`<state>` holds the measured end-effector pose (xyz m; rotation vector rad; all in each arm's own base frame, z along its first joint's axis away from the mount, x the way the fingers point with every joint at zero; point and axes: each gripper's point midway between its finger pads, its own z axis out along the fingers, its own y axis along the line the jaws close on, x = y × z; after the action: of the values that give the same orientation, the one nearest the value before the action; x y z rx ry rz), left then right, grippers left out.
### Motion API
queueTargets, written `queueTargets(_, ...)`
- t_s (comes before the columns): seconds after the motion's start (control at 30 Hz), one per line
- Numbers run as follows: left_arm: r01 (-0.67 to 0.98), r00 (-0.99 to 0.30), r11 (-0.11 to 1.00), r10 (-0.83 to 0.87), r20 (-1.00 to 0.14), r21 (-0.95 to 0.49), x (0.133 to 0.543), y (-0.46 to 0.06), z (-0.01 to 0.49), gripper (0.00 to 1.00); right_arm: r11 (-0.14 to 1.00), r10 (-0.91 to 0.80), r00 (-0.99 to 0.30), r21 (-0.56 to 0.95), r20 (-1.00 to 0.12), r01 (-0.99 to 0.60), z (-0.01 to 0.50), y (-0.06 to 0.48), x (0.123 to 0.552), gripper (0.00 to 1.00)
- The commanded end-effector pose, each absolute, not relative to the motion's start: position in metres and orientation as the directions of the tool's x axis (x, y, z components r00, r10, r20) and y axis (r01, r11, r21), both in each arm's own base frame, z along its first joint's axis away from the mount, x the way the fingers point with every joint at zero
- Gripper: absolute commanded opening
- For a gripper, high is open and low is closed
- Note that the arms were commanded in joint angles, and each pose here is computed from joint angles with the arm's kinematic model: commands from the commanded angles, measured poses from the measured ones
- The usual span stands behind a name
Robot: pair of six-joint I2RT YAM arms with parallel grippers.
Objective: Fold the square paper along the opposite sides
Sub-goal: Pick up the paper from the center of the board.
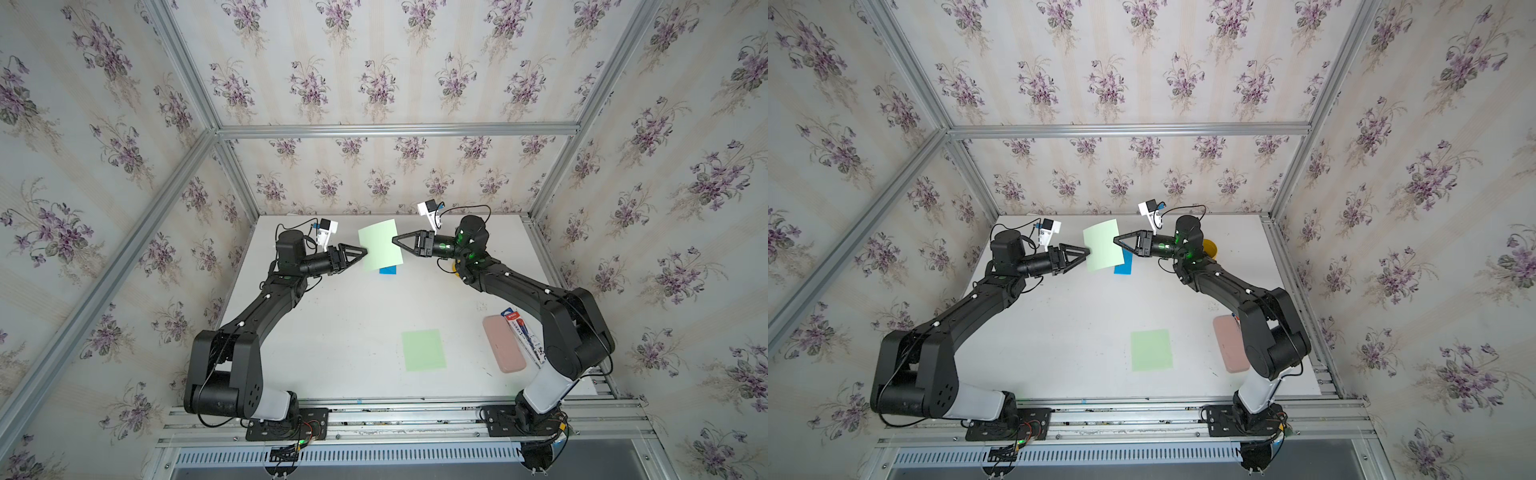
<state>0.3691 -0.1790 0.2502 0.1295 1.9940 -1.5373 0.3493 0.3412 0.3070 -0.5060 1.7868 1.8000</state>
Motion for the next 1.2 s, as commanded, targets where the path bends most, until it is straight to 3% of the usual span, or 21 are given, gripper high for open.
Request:
queueTargets(0.0,0.469,-0.788,0.295,-0.286,-0.545,-0.832,0.370,-0.180,0.261,0.68,0.016,0.124,-0.780,0.787,-0.614,-0.617,0.307,0.343,0.350,0.00)
queueTargets(0.1,0.491,-0.779,0.277,-0.284,-0.559,-0.826,0.367,-0.182,0.268,0.65,0.025,0.120,-0.790,0.798,-0.601,-0.603,0.298,0.345,0.354,0.00)
queueTargets(0.33,0.502,-0.774,0.279,-0.278,-0.569,-0.819,0.363,-0.182,0.269,0.43,0.051,0.112,-0.797,0.805,-0.593,-0.592,0.286,0.345,0.357,0.00)
queueTargets(0.83,0.490,-0.767,0.336,-0.271,-0.581,-0.804,0.358,-0.178,0.267,0.05,0.081,0.103,-0.796,0.803,-0.596,-0.591,0.280,0.344,0.358,0.00)
queueTargets(0.93,0.481,-0.770,0.349,-0.270,-0.578,-0.804,0.358,-0.177,0.265,0.05,0.084,0.102,-0.798,0.804,-0.594,-0.589,0.278,0.343,0.359,0.00)
queueTargets(1.03,0.482,-0.770,0.350,-0.269,-0.579,-0.803,0.358,-0.177,0.265,0.15,0.084,0.099,-0.799,0.805,-0.593,-0.588,0.277,0.344,0.359,0.00)
queueTargets(1.17,0.481,-0.771,0.349,-0.269,-0.578,-0.804,0.358,-0.177,0.266,0.15,0.088,0.095,-0.799,0.804,-0.594,-0.587,0.276,0.344,0.358,0.00)
